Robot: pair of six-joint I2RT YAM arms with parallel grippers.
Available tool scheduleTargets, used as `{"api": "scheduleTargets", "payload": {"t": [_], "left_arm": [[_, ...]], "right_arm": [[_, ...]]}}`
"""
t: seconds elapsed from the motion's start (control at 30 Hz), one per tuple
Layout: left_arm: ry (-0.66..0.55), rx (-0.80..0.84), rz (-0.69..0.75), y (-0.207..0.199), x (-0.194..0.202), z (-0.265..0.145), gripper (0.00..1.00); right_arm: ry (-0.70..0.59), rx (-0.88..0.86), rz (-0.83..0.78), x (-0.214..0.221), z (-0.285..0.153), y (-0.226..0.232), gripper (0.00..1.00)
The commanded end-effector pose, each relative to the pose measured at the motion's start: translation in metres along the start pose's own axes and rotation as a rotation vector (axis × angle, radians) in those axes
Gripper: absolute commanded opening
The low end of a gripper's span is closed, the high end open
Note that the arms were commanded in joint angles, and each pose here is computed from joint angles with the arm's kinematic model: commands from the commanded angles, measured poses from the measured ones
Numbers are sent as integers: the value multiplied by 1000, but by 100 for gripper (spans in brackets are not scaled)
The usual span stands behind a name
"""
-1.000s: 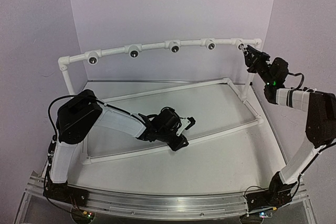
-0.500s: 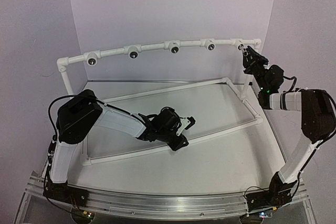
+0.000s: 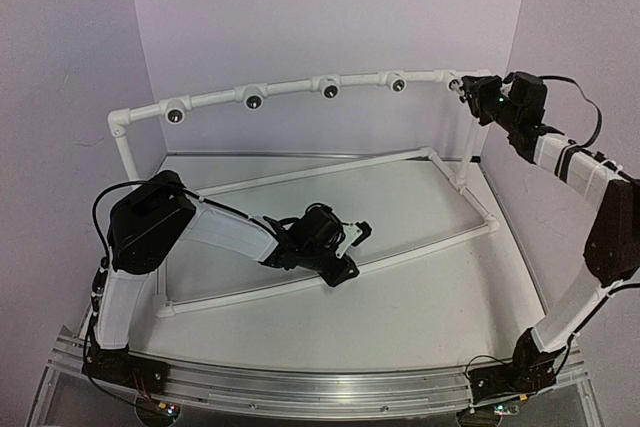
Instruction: Install the water faucets
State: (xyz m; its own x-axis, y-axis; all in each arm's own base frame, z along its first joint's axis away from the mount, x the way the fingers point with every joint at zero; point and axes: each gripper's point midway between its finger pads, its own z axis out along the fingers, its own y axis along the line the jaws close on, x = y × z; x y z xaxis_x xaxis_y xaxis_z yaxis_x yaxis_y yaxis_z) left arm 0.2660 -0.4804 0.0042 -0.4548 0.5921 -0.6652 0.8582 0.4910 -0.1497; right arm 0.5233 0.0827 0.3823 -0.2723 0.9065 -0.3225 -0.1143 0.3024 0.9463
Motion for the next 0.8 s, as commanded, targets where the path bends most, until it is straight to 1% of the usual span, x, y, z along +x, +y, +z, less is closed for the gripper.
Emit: {"api": "scheduleTargets", "payload": {"t": [0.0,0.03,0.17,0.3,0.37,0.5,0.77], "left_arm": [[734,-99,-144,16,235,-12,0],[733,-100,-145,16,234,-12,0],[736,-100,-145,16,235,-12,0],[737,-98,-144,16,234,-11,0],[738,-100,-145,17,234,-12,0],[740,-101,-147,16,235,-12,0],[744,-100,-145,16,235,-12,0]], "right_arm": [[54,102,-399,15,-4,0,0],[48,103,-488,14,-6,3,0],[42,109,-728,17,-6,16,0],[65,89,-1002,36,-4,28,0],[65,100,-1099,40,-4,30,0],[69,88,-1242,53,-4,40,0],[50,108,-1334,62,-2,47,0]]}}
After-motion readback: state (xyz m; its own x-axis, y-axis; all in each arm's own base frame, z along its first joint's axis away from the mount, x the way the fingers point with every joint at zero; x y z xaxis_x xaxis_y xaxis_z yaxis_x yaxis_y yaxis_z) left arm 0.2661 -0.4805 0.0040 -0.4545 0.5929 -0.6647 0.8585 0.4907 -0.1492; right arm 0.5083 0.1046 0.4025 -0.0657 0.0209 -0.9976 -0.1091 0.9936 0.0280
